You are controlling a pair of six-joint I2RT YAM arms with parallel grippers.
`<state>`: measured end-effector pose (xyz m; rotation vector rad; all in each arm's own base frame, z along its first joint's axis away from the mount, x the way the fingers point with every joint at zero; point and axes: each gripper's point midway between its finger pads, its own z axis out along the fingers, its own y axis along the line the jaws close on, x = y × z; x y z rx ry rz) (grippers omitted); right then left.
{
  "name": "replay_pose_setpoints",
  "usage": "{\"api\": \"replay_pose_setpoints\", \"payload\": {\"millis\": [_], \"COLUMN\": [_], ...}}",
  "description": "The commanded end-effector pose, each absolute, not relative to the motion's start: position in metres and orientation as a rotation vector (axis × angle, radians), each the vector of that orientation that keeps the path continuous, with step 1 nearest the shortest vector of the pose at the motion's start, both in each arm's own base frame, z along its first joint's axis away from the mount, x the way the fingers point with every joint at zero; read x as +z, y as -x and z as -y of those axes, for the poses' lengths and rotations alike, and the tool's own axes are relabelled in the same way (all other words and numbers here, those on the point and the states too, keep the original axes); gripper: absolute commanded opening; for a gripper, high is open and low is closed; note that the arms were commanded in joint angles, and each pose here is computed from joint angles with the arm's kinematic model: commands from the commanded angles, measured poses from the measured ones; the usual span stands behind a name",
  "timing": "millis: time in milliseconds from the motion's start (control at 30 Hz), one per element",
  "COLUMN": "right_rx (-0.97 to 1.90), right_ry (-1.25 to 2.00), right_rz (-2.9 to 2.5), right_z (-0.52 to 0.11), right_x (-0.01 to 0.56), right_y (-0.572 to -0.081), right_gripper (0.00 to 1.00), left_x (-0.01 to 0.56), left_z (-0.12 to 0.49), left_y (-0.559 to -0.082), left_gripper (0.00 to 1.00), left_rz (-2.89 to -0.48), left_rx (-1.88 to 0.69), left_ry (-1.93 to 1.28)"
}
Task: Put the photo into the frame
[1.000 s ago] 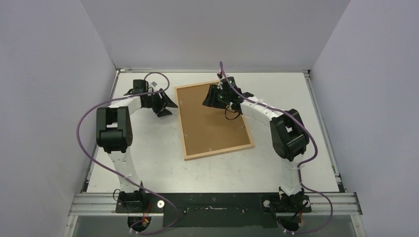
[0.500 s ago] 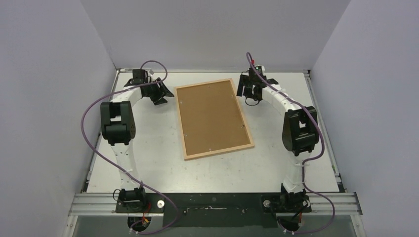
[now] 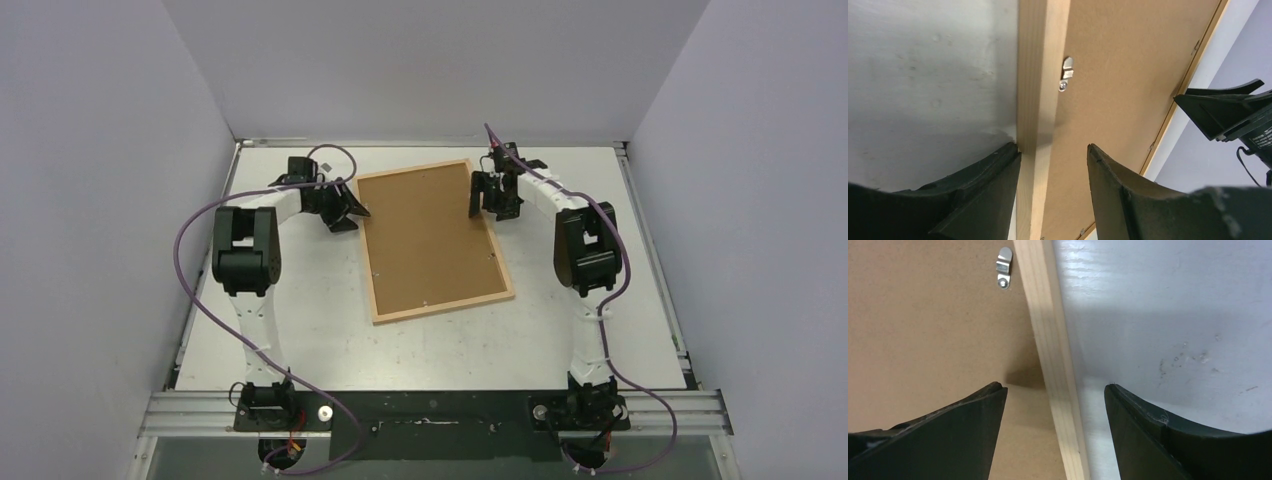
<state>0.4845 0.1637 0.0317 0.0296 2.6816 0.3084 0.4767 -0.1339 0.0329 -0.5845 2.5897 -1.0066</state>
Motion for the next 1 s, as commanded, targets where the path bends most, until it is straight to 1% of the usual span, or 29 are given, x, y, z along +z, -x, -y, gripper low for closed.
{"api": "replay_pose_setpoints", "payload": {"millis": [0,200,300,400,467,567,700,800,867,967], "right_rx": [0.415,0.507,0.505,0.454,0.418,0.341,0.277,0.183,0.183,0.199], "right_ry": [0.017,0.072,0.129,0.146,0.177,0.2,0.1,0.043,0.026,0.052], "right_rz": [-2.694,-2.731,-2.733,-2.734,-2.735,-2.745,-2.718,-2.642,-2.583,-2.504], "right_z": [-0.18,-0.195,-0.202,-0.204,-0.208,-0.208,-0.195,-0.179,-0.175,-0.177], "right_x": [0.046,0.046,0.053,0.059,0.061,0.06,0.062,0.082,0.102,0.133], "right_y": [-0.476,-0.447,-0.429,-0.412,-0.399,-0.381,-0.372,-0.384,-0.398,-0.417], "right_gripper": [0.73,0.65,0.63,0.56,0.55,0.55,0.58,0.63,0.66,0.69], "left_x": [0.037,0.038,0.04,0.043,0.045,0.047,0.052,0.058,0.066,0.085], "left_z": [0.143,0.154,0.157,0.159,0.16,0.162,0.16,0.152,0.143,0.131], "left_y": [-0.463,-0.45,-0.443,-0.434,-0.426,-0.411,-0.394,-0.387,-0.389,-0.397], "left_gripper": [0.5,0.48,0.47,0.46,0.46,0.46,0.46,0.46,0.49,0.49], "left_rz": [-2.615,-2.637,-2.643,-2.648,-2.653,-2.667,-2.673,-2.67,-2.658,-2.622], "left_rx": [-0.99,-1.021,-1.025,-1.027,-1.026,-1.01,-0.96,-0.889,-0.815,-0.726], "left_ry": [0.568,0.555,0.546,0.54,0.539,0.538,0.536,0.536,0.517,0.466]}}
